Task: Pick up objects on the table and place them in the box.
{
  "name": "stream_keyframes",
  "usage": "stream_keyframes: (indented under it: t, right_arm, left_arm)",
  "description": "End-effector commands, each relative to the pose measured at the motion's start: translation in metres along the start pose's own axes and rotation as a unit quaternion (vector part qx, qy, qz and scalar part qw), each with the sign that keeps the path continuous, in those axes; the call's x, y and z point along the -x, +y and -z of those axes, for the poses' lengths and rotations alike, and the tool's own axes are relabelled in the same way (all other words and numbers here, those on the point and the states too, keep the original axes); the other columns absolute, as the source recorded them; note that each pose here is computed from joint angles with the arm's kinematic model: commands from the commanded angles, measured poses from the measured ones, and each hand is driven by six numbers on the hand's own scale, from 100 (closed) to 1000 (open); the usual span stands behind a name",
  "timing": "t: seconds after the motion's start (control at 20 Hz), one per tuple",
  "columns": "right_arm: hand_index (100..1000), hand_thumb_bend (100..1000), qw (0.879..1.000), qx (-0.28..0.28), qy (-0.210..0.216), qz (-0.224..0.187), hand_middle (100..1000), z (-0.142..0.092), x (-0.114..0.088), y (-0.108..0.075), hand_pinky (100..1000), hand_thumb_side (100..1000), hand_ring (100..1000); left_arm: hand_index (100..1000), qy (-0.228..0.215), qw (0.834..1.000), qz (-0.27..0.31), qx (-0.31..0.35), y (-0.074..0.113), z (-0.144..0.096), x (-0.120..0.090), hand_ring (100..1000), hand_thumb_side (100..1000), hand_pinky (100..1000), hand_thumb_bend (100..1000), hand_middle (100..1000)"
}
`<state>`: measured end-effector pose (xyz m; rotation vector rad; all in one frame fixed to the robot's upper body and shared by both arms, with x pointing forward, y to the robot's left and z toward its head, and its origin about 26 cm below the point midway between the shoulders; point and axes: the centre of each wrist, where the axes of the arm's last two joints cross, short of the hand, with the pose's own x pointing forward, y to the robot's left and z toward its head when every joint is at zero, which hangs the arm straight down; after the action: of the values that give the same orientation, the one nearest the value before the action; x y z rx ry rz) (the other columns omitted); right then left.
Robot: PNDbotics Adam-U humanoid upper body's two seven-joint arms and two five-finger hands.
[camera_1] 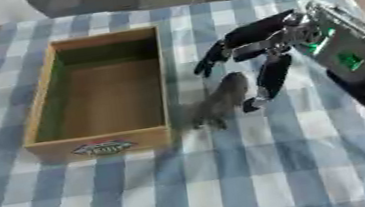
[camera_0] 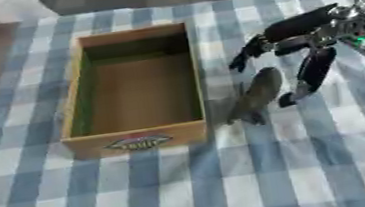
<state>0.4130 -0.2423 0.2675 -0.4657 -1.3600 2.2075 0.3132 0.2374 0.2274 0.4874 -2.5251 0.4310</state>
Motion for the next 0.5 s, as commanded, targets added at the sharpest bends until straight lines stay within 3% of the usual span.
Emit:
stream_keyframes:
  t: [0.05, 0.5]
  right_arm:
    - [932, 455, 0.998, -0.045, -0.023, -0.047, 765, -0.0049, 0.0019, -0.0088, 841, 100, 908]
    - [841, 422, 0.998, -0.056, -0.008, -0.034, 675, -0.0007, 0.0068, -0.0036, 833, 100, 894]
  left_arm:
    - [725, -0.015, 1.000, -0.008, 0.003, -0.0007, 0.0049, -0.0069, 836, 619, 824, 100, 779]
    - [724, -0.016, 1.000, -0.008, 0.003, -0.0009, 0.0052, -0.0071, 836, 619, 824, 100, 780]
